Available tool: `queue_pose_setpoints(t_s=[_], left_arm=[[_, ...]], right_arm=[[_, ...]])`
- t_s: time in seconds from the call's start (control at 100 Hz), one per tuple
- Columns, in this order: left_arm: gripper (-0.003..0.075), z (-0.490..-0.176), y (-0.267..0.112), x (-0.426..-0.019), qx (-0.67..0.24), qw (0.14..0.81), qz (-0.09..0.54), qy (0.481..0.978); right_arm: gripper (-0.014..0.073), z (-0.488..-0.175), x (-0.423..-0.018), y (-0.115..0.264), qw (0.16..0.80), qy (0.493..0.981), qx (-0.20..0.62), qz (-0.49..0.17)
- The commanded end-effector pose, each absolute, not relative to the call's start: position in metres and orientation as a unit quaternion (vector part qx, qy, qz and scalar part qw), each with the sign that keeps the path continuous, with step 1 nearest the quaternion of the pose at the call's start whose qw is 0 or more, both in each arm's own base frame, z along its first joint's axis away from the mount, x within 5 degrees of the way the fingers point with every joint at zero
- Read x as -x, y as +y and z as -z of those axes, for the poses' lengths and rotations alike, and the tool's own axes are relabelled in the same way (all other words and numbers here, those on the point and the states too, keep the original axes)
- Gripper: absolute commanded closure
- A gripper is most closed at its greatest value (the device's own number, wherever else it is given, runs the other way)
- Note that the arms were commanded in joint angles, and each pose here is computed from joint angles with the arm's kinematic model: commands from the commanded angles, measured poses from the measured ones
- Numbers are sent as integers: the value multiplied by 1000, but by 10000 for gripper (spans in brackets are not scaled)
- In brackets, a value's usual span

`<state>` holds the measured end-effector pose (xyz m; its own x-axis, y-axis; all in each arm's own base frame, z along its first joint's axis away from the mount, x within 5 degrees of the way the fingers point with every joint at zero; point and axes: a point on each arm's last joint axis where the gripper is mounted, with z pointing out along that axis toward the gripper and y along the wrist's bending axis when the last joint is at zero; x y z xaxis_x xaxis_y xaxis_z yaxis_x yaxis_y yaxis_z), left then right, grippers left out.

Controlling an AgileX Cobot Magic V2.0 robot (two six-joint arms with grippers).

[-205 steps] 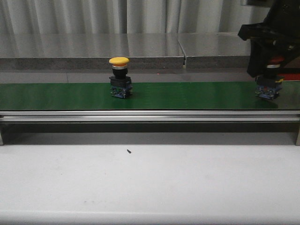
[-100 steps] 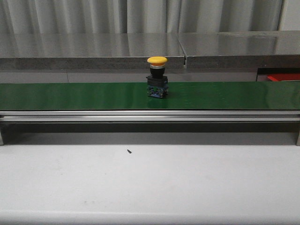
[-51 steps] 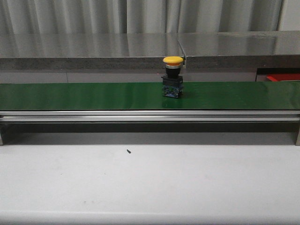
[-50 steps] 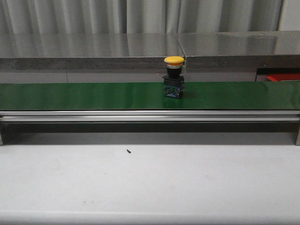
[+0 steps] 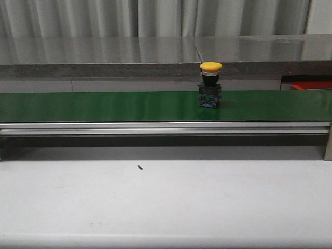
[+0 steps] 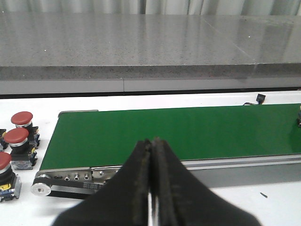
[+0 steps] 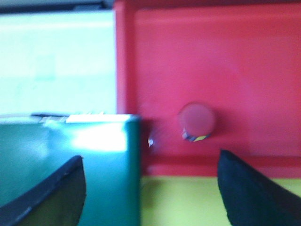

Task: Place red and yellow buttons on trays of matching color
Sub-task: 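Lower the red button into the red tray and open the right gripper, then grasp the yellow button at the belt's end with the right gripper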

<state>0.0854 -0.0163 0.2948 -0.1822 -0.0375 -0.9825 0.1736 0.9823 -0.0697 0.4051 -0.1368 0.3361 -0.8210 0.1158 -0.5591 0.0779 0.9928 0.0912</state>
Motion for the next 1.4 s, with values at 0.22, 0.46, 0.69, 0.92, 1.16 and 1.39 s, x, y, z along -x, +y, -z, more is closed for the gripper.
queue_pose_setpoints(t_s=[0.22, 0.46, 0.69, 0.92, 1.16, 1.39], left_arm=[[739, -311, -16, -86, -35, 678, 88, 729], [739, -311, -16, -86, -35, 678, 88, 729], [739, -311, -16, -86, -35, 677, 88, 730], [739, -311, -16, -86, -35, 678, 88, 729], [739, -311, -16, -86, -35, 678, 88, 729], [739, -311, -16, -86, -35, 678, 88, 729]], right_arm=[[37, -354, -329, -59, 343, 938, 38, -28], [36, -327, -303, -16, 316, 943, 87, -51], [36, -316, -319, 16, 331, 932, 133, -59], [36, -307, -345, 38, 328, 928, 161, -68], [36, -303, -379, 42, 331, 927, 164, -70], [61, -292, -401, 44, 323, 929, 165, -71]])
